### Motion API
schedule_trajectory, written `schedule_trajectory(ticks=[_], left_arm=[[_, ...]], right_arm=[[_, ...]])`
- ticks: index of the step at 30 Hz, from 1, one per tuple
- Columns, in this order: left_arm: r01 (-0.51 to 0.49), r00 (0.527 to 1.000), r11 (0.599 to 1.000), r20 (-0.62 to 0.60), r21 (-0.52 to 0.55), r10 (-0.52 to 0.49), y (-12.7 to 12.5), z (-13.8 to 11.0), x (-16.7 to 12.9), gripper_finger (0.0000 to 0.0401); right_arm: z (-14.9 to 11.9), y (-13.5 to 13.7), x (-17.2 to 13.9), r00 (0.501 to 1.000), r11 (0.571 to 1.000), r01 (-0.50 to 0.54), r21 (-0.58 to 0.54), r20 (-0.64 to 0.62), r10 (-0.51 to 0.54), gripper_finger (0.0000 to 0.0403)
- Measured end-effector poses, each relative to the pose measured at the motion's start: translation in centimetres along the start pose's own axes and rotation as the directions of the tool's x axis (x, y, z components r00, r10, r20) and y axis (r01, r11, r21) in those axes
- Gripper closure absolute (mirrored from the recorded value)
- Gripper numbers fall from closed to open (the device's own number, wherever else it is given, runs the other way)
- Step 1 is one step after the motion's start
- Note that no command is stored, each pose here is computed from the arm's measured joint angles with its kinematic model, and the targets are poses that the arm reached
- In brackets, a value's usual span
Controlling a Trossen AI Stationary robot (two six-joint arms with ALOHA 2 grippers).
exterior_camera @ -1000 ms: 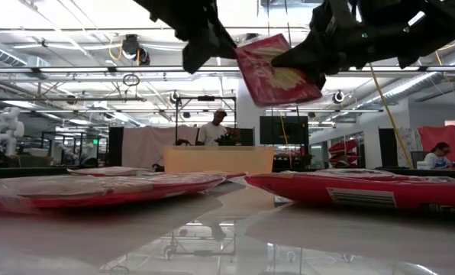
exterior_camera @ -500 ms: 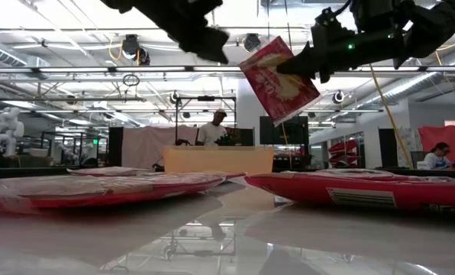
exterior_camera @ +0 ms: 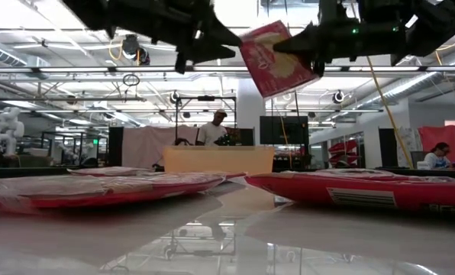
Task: Sort popcorn bags into baskets
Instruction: Put the red popcorn bag into the orange bin
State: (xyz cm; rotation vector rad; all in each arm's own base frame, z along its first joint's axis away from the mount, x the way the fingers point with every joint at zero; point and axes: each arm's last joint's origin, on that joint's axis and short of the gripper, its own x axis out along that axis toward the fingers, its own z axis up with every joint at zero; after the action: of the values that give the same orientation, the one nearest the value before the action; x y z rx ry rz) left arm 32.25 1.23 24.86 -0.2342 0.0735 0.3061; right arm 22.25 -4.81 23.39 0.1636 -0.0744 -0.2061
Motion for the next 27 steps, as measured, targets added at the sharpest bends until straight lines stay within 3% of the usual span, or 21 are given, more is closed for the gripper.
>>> schedule_trajectory(ticks=[7,12,20,23,27], left_arm=[[0.101,0.993,0.994,0.066,-0.037,-0.099,-0.1,-2.2,-1.5,0.0242],[0.124,0.985,0.992,0.117,0.007,-0.124,-0.3,-1.4,-1.4,0.0186],[0.062,0.983,0.998,0.175,-0.024,-0.057,1.5,-0.5,-1.0,0.0103],[0.089,0.982,0.996,0.168,-0.033,-0.082,1.7,-0.5,-0.9,0.0103],[0.150,0.977,0.988,0.155,-0.022,-0.145,1.4,-0.6,-0.9,0.0136]], right_arm=[[0.8,1.5,-0.1,0.995,1.000,-0.022,-0.017,0.101,0.023,0.0392],[0.8,1.4,0.3,0.987,1.000,-0.023,-0.021,0.157,0.026,0.0392],[0.2,1.2,1.6,0.951,0.999,-0.041,-0.027,0.305,0.048,0.0392],[-0.2,1.2,2.0,0.936,0.998,-0.056,-0.003,0.348,0.054,0.0392],[-1.2,1.1,2.6,0.935,0.997,-0.067,0.025,0.352,0.054,0.0392]])
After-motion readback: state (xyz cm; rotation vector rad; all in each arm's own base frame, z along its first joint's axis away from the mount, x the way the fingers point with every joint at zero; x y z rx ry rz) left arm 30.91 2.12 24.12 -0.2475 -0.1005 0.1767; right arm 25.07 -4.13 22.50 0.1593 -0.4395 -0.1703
